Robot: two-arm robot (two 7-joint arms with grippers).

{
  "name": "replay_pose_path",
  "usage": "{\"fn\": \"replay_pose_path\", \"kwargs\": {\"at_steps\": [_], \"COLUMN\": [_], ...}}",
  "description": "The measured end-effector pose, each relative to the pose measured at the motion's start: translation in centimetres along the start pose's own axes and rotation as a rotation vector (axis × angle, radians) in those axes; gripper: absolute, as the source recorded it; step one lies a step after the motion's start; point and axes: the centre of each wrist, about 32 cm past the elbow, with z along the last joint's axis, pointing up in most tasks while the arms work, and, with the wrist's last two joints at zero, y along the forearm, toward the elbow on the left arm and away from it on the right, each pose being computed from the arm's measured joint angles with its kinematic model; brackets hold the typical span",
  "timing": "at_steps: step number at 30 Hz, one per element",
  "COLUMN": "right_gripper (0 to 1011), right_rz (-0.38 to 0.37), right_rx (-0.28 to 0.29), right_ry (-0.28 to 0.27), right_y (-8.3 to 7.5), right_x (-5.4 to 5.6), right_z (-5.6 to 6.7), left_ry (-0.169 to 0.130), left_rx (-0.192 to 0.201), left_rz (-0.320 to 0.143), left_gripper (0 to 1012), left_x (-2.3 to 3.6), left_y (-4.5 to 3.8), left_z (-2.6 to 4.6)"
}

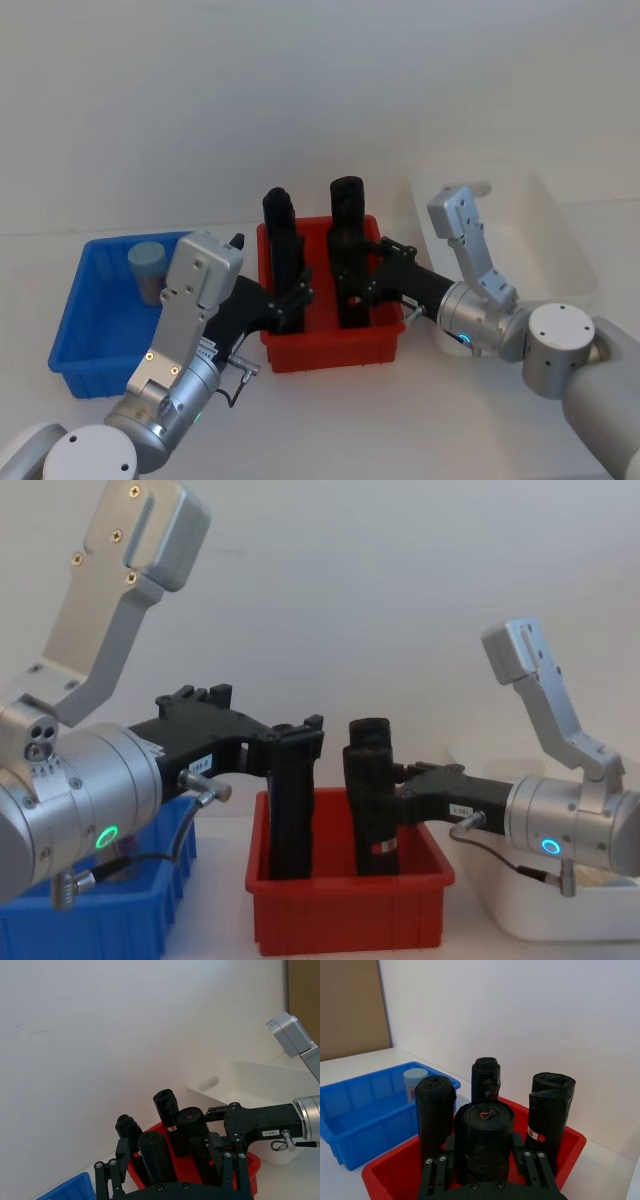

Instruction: Pick the cotton swabs from the blue box and place them into the white box.

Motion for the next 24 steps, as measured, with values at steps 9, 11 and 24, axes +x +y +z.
{"fn": "replay_pose_path", "kwargs": {"at_steps": [9, 11, 24], "right_gripper": [509, 499, 454], "right_rz": [-0.009, -0.010, -0.020], "right_rx": [-0.002, 0.001, 0.102], "right_ry": [-0.001, -0.002, -0.028], "right_y": [0.3, 0.3, -0.1], "right_x": [0.4, 0.5, 0.3], "right_z": [-0.1, -0.1, 1.5], "left_ry": [0.000, 0.000, 0.000], "left_rx": [0.000, 0.000, 0.000], "left_rz": [0.000, 0.000, 0.000], "left_gripper": [1004, 1004, 1004], "left_x": [0.00, 0.00, 0.00], "left_y": [0.00, 0.00, 0.00], "left_z": [0.00, 0.00, 0.00]}}
